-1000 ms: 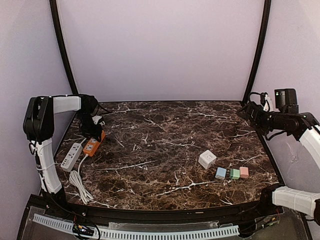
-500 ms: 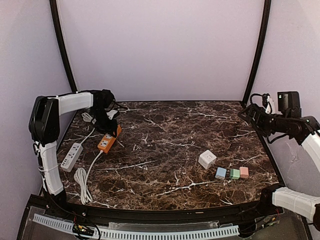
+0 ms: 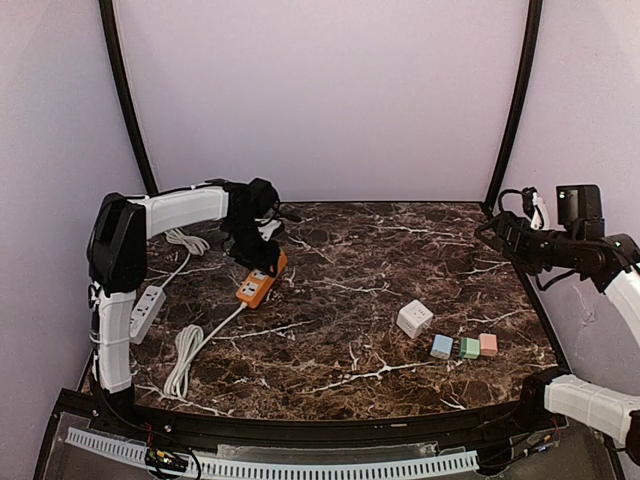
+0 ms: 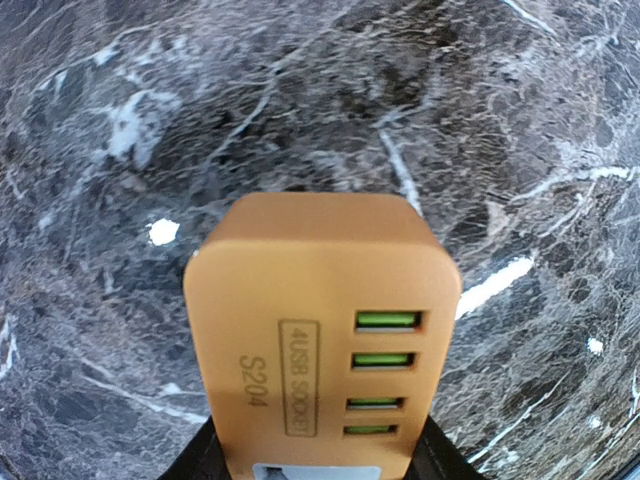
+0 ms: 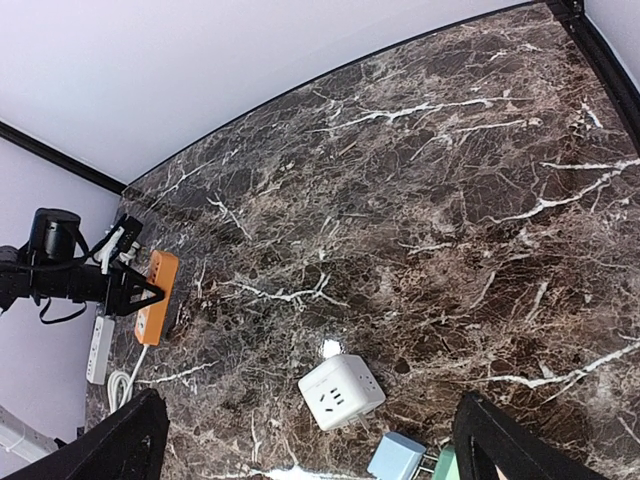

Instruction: Insert the plug

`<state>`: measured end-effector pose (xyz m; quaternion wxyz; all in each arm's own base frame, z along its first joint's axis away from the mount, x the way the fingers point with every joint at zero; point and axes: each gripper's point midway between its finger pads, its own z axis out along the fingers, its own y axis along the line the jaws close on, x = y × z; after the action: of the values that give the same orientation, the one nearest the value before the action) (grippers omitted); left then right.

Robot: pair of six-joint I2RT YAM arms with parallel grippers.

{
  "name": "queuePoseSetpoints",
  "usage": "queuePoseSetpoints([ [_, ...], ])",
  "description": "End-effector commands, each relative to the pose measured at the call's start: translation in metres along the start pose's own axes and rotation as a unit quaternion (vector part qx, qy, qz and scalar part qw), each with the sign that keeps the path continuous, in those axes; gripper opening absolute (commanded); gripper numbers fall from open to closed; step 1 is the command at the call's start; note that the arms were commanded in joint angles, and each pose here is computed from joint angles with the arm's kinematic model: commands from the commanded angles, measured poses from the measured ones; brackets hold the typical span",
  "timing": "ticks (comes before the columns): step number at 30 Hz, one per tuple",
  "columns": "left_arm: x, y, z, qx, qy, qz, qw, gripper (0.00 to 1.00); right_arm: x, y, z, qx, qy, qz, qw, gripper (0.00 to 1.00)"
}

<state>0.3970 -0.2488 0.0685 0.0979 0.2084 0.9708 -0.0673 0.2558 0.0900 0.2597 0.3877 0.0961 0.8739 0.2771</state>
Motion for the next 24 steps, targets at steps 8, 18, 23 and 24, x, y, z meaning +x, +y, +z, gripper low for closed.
queuePoseSetpoints([
  [8, -0.002, -0.087, 0.009, 0.017, 0.010, 0.052, 0.998, 0.39, 0.021, -0.006, 0.002, -0.009, 0.024, -0.022, 0.999, 0.99],
  [18, 0.007, -0.128, 0.019, 0.028, 0.021, 0.060, 0.998, 0.38, 0.034, -0.014, 0.007, -0.007, 0.036, -0.026, 0.999, 0.99],
  [23, 0.015, -0.145, 0.025, 0.035, 0.028, 0.062, 0.997, 0.39, 0.039, -0.017, 0.010, -0.005, 0.042, -0.025, 0.999, 0.99],
  [24, 0.016, -0.148, 0.027, 0.036, 0.030, 0.062, 0.997, 0.39, 0.039, -0.017, 0.010, -0.006, 0.043, -0.025, 0.999, 0.99],
])
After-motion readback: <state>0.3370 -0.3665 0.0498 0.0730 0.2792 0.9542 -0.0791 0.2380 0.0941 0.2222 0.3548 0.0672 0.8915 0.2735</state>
